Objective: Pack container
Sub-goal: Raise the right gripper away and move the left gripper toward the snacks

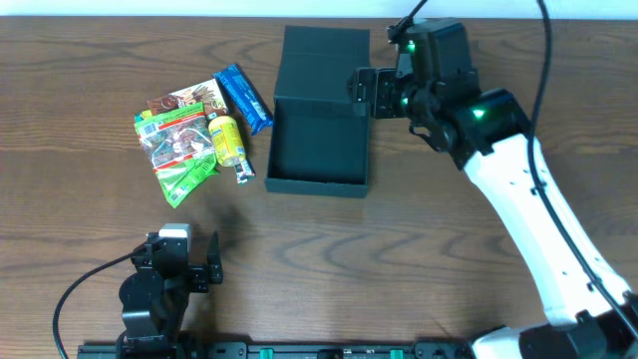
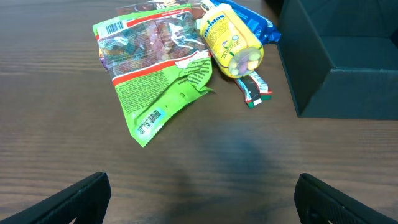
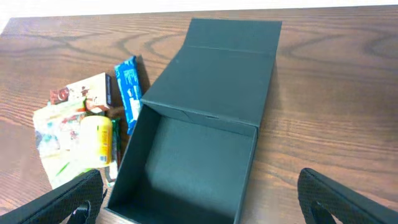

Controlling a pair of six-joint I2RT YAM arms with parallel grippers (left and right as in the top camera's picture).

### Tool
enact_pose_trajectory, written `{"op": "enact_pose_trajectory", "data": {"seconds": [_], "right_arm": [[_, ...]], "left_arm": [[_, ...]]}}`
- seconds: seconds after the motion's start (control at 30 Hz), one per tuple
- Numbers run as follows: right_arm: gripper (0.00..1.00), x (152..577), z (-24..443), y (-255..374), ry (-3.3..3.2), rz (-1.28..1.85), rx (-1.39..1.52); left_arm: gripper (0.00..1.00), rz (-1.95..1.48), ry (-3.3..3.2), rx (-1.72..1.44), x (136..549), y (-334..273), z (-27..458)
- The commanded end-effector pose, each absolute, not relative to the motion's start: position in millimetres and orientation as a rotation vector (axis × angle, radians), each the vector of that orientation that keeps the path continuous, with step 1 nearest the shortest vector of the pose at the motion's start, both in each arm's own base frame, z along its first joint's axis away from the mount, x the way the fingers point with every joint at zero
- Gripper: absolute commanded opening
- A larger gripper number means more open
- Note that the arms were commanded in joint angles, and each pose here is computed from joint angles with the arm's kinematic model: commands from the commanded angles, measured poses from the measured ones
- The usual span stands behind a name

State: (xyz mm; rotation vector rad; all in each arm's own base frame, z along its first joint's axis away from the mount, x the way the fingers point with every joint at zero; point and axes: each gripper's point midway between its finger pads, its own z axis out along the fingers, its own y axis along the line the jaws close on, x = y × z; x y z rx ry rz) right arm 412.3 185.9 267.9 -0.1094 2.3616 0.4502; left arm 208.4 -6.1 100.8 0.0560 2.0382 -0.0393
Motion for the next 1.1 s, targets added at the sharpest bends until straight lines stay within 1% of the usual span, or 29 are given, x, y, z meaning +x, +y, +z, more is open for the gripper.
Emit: {"op": "enact_pose_trajectory", "data": {"seconds": [0.0, 0.1, 0.2, 0.3, 0.37, 0.47, 0.57, 0.63, 0.8, 1.0, 1.07], "right_arm": [[0.99, 411, 254, 188, 2.395, 0.430, -0.173], [0.99, 405, 251, 193, 2.408, 0.421, -0.223], [0.99, 395, 246, 199, 2.424, 0.425, -0.342], [0.99, 389, 244, 203, 2.435, 0.432, -0.393], [0.99, 388, 243, 204, 2.433, 0.435, -0.418], [0.99, 386, 243, 207, 2.431, 0.449, -0.446], [0.99, 386, 243, 206, 2.432, 0.448, -0.446], [0.99, 386, 243, 206, 2.432, 0.448, -0.446], [0.99, 386, 243, 206, 2.423, 0.438, -0.472], [0.99, 389, 245, 205, 2.405, 0.419, -0.491], [0.99, 391, 247, 206, 2.369, 0.393, -0.561]], "left_arm": [[0.95, -0.038, 2.044, 0.077, 208, -7, 96], [0.95, -0.038, 2.043, 0.077, 208, -7, 96], [0.95, -0.072, 1.997, 0.075, 213, -11, 107], [0.95, -0.322, 1.998, 0.032, 209, -38, 109], [0.95, -0.569, 2.016, -0.008, 200, -64, 110], [0.95, -0.632, 1.985, -0.059, 203, -67, 119], [0.95, -0.738, 1.929, -0.178, 208, -68, 134], [0.95, -0.774, 1.865, -0.126, 210, -74, 151], [0.96, -0.672, 1.829, -0.090, 213, -65, 171], [0.96, -0.332, 1.979, -0.221, 221, -19, 192], [0.96, -0.178, 2.039, -0.255, 228, 1, 207]]}}
